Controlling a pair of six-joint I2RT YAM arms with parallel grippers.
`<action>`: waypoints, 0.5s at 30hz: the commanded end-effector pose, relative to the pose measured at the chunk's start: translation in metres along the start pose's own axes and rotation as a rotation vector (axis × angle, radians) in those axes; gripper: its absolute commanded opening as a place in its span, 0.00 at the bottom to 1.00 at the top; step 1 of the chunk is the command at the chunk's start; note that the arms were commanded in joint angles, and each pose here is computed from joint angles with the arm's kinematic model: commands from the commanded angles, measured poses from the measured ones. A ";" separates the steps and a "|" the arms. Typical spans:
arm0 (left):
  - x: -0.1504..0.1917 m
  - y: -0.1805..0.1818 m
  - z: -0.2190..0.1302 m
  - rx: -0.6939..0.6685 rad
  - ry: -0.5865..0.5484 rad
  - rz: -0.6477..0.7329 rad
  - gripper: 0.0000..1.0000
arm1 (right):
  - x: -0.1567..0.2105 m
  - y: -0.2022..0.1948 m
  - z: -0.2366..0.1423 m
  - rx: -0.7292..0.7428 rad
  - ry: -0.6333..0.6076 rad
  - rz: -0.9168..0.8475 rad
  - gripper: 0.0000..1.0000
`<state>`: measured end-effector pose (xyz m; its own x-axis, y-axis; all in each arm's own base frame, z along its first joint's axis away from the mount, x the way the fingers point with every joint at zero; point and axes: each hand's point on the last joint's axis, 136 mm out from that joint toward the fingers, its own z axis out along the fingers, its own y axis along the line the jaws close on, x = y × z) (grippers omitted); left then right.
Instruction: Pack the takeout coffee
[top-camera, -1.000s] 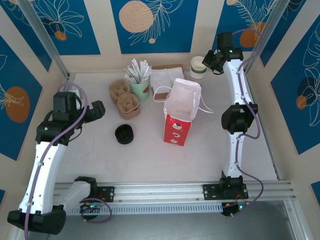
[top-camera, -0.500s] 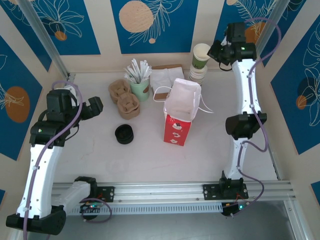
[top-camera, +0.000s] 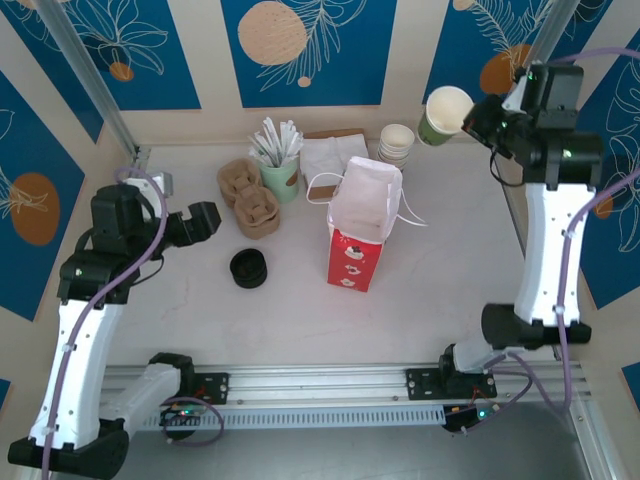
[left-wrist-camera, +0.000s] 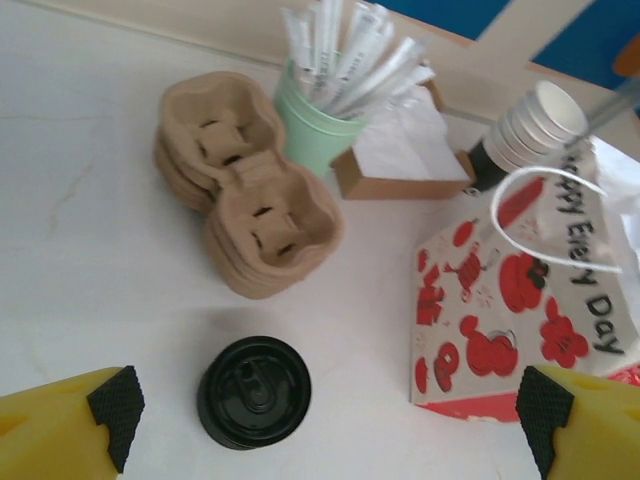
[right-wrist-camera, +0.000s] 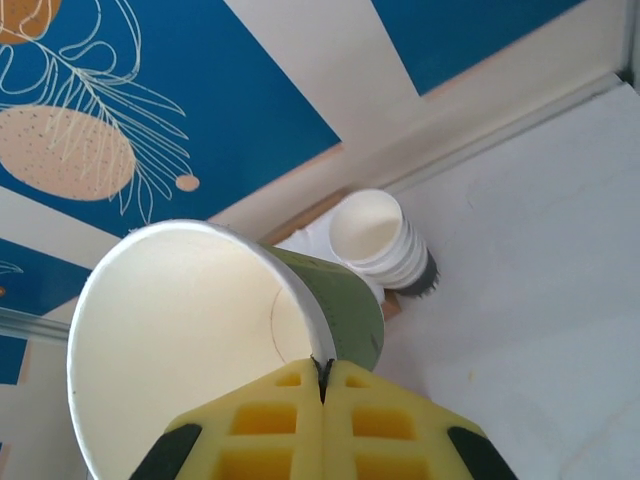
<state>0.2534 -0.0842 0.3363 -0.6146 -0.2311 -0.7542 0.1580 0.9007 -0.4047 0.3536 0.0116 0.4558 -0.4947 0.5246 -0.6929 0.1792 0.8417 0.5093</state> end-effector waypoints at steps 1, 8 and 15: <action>0.011 -0.027 0.004 0.124 0.013 0.093 0.95 | 0.029 -0.020 -0.026 0.044 0.047 0.035 0.00; 0.056 -0.067 0.040 0.206 0.098 0.227 0.92 | 0.104 -0.065 -0.053 0.157 0.172 0.059 0.00; 0.113 -0.111 0.086 0.317 0.190 0.315 0.90 | 0.176 -0.079 -0.068 0.085 0.267 0.125 0.00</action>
<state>0.2249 -0.2194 0.2528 -0.6640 0.1399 -0.7345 0.5377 0.7720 -0.3391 0.2115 0.0153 0.3414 -0.6410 0.5622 -0.5226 0.3277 0.8161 0.4760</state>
